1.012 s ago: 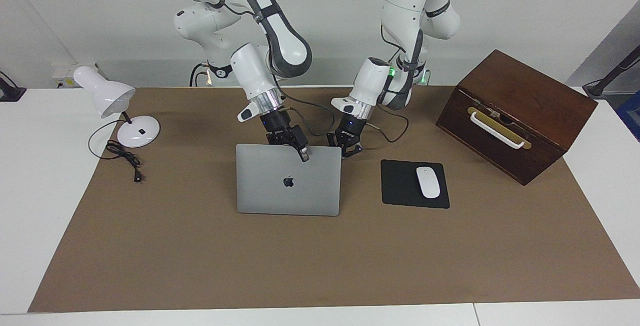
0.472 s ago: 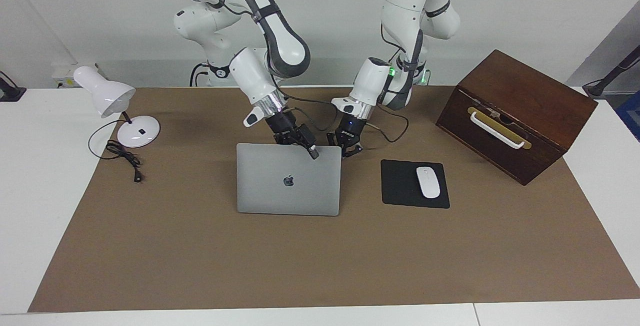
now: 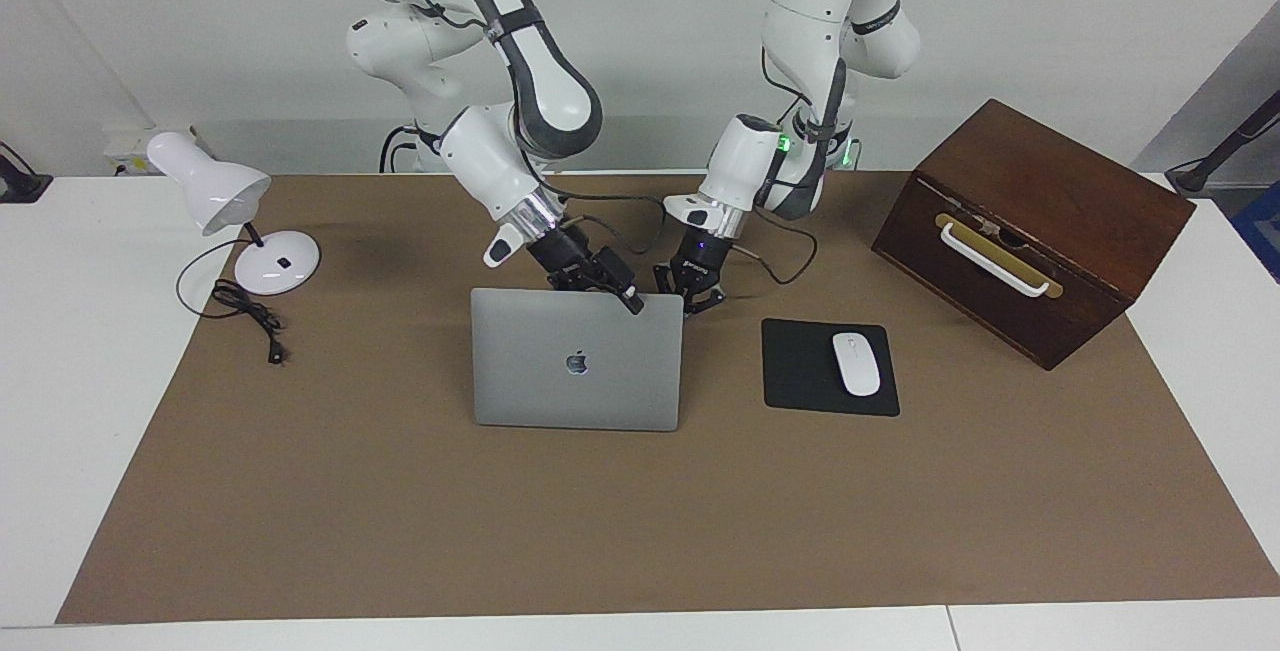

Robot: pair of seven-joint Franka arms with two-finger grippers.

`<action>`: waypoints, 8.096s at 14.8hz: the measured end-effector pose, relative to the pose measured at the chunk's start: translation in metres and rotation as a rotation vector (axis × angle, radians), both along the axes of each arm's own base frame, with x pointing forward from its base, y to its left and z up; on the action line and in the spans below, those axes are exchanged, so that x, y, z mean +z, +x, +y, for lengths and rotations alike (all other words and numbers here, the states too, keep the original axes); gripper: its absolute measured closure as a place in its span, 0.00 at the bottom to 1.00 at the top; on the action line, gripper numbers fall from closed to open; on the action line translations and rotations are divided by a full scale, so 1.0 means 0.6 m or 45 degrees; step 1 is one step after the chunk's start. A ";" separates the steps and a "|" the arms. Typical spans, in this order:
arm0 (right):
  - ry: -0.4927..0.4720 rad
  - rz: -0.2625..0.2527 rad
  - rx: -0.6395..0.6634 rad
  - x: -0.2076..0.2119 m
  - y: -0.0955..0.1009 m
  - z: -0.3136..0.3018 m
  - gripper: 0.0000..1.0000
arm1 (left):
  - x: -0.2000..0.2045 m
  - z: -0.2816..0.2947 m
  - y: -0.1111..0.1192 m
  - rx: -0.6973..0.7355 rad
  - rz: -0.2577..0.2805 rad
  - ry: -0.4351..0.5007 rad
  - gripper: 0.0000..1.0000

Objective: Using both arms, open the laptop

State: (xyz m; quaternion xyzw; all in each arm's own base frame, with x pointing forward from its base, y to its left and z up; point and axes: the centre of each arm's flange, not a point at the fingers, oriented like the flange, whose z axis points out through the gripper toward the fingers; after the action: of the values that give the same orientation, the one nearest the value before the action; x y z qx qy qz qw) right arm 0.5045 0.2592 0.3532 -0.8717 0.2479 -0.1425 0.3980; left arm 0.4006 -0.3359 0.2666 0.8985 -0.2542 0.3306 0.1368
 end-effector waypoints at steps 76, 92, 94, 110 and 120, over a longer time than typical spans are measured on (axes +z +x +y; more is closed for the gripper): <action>-0.600 0.296 0.487 0.200 0.242 -0.208 0.00 | 0.001 -0.024 -0.011 0.044 0.042 -0.061 0.99; -0.593 0.357 0.502 0.222 0.272 -0.277 0.00 | 0.008 -0.034 -0.004 0.141 0.087 -0.148 0.99; -0.654 0.367 0.545 0.245 0.265 -0.316 0.00 | 0.010 -0.038 -0.005 0.173 0.106 -0.177 0.99; -1.078 0.320 0.706 0.316 0.154 -0.683 0.00 | 0.183 -0.023 0.068 0.461 0.596 -0.042 0.99; -1.053 0.309 0.651 0.331 0.147 -0.506 0.00 | 0.356 0.165 0.197 0.573 0.816 0.276 0.99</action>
State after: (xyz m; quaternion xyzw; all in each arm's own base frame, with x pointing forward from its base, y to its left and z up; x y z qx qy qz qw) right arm 0.5927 -0.0441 0.5519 -0.9996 -0.0066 -0.0245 0.0095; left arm 0.5186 -0.2369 0.4803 0.9985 -0.0290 0.0266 0.0377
